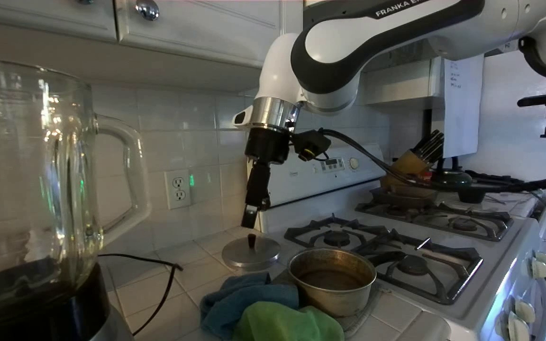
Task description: Use the blue towel to wipe the hood above the stove then place it on the left side of the counter.
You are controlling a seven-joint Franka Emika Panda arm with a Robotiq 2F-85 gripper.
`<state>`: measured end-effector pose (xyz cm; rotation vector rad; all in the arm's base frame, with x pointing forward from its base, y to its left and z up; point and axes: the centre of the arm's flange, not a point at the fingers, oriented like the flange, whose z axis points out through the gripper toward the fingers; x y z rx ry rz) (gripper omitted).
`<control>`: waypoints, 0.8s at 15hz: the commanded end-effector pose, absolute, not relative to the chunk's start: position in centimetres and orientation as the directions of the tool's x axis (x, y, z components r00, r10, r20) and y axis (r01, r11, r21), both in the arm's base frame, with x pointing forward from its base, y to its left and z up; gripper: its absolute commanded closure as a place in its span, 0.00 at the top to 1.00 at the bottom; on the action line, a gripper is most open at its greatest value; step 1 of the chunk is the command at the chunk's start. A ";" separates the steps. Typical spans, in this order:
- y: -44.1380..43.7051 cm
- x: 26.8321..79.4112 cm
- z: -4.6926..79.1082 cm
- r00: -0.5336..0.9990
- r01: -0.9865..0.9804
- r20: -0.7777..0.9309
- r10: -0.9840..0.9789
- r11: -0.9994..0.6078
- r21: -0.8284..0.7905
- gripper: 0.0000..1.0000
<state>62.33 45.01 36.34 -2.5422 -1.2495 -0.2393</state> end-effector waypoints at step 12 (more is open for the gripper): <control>33.3 61.6 37.1 0.861 0.508 0.192 0.471 -0.816 -0.277 1.00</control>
